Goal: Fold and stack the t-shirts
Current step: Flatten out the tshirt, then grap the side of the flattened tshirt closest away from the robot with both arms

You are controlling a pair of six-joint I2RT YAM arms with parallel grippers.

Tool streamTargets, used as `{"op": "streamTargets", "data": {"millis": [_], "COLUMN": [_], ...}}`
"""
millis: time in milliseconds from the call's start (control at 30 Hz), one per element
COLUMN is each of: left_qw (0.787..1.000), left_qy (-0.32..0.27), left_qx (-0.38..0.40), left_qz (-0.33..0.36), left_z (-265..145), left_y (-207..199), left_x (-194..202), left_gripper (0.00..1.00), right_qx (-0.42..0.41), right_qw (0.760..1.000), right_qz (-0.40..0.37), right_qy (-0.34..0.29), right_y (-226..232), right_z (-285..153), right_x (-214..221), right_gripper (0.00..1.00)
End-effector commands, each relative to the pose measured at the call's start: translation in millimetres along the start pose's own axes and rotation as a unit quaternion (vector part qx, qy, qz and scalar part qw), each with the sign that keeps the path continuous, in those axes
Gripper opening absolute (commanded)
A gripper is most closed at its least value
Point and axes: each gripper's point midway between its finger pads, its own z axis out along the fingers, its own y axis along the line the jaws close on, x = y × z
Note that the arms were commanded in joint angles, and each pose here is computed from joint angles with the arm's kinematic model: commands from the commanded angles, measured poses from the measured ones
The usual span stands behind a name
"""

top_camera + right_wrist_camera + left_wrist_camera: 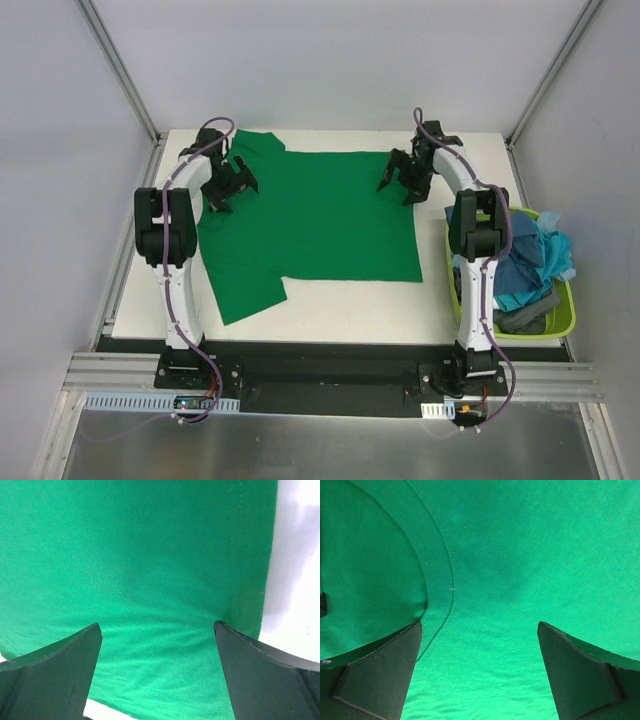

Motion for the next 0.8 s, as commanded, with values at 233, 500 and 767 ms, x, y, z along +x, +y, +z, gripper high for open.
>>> {"op": "streamTargets", "data": {"millis": [233, 500, 767], "left_qw": [0.995, 0.997, 0.998], "left_qy": [-0.073, -0.073, -0.065], "left_qx": [0.061, -0.022, -0.002], "left_qz": [0.041, 0.02, -0.007], "left_z": [-90.0, -129.5, -142.7], "left_y": [-43.9, 47.2, 93.0], "left_x": [-11.0, 112.2, 203.4], "left_gripper": [0.99, 0.99, 0.99], "right_qx": [0.022, 0.067, -0.06], "right_qw": [0.99, 0.975, 0.967], "right_qz": [-0.121, -0.109, -0.078], "right_qy": [-0.075, -0.182, -0.236], "right_y": [23.9, 2.1, -8.4], "right_z": [-90.8, -146.5, -165.5], "right_x": [-14.2, 91.7, 172.8], "right_gripper": [0.96, 0.96, 0.96]}}
